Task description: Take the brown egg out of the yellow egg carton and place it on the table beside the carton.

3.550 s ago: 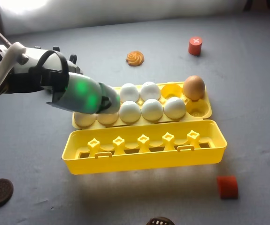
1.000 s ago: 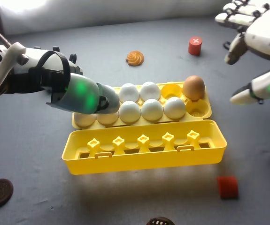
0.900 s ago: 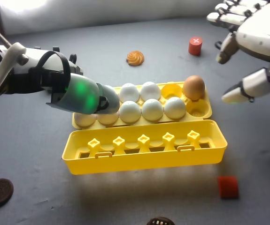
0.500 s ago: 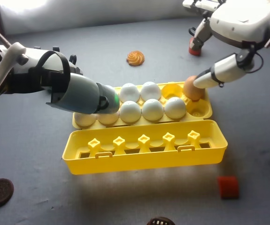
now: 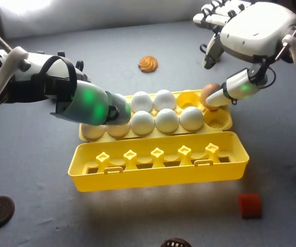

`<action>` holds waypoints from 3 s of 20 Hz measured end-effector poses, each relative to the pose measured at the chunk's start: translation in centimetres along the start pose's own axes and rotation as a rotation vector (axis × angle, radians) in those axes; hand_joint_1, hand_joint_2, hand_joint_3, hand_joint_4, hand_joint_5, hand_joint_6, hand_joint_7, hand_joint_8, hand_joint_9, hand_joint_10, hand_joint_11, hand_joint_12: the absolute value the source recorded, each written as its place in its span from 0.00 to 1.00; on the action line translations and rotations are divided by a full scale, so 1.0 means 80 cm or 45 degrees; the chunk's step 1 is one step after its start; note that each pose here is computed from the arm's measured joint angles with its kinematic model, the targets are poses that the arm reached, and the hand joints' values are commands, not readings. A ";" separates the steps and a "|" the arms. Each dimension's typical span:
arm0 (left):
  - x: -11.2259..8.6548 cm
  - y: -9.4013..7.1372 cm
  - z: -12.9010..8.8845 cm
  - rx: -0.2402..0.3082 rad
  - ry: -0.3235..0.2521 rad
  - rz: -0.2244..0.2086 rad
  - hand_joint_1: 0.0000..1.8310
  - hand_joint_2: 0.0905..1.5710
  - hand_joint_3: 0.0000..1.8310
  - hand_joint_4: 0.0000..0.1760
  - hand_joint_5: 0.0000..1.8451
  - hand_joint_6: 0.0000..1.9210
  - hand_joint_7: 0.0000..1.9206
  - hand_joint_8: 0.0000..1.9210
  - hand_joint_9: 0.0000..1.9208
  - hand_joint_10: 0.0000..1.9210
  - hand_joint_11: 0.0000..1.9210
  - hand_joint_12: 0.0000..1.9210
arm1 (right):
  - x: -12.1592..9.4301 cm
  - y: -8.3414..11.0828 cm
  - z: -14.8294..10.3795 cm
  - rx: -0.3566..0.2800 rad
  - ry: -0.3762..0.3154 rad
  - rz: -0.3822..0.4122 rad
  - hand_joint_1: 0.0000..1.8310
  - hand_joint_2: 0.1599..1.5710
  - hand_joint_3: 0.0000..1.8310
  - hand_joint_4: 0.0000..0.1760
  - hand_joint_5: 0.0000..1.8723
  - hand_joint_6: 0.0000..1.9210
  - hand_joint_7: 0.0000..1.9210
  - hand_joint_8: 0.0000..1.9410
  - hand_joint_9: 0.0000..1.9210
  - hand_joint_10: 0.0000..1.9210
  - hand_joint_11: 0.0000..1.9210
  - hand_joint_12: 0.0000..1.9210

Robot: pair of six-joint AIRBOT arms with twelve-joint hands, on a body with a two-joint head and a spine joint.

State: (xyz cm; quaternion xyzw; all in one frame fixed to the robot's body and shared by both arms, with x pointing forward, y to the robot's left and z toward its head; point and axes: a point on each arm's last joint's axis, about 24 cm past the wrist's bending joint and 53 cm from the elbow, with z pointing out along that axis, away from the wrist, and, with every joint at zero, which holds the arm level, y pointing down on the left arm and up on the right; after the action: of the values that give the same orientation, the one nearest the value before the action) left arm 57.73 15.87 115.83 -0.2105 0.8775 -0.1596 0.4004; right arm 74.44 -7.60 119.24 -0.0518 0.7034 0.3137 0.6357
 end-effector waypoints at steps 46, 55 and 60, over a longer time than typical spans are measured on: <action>-0.002 0.003 0.000 -0.013 -0.009 -0.006 0.00 0.75 0.00 0.00 0.03 0.00 0.03 0.00 0.01 0.00 0.00 0.00 | -0.028 -0.001 0.005 -0.027 -0.061 -0.008 0.62 0.56 0.00 1.00 0.80 0.01 0.18 0.00 0.04 0.00 0.00 0.00; -0.004 0.005 0.000 -0.020 -0.018 -0.001 0.00 0.75 0.00 0.00 0.03 0.00 0.02 0.00 0.01 0.00 0.00 0.00 | -0.021 -0.060 -0.022 0.077 -0.013 -0.063 0.62 0.56 0.00 1.00 0.80 0.01 0.19 0.00 0.03 0.01 0.00 0.00; -0.004 0.006 0.000 -0.026 -0.019 -0.001 0.00 0.74 0.00 0.00 0.03 0.00 0.02 0.00 0.00 0.00 0.00 0.00 | -0.008 -0.080 -0.027 0.111 0.010 -0.091 0.62 0.56 0.00 1.00 0.80 0.01 0.18 0.00 0.04 0.01 0.00 0.00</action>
State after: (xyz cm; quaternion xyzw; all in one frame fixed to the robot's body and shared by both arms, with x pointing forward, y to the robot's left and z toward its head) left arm 57.82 16.45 115.84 -0.2162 0.8759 -0.1494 0.4046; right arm 75.74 -13.99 117.44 -0.0504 0.7167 0.2596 0.6453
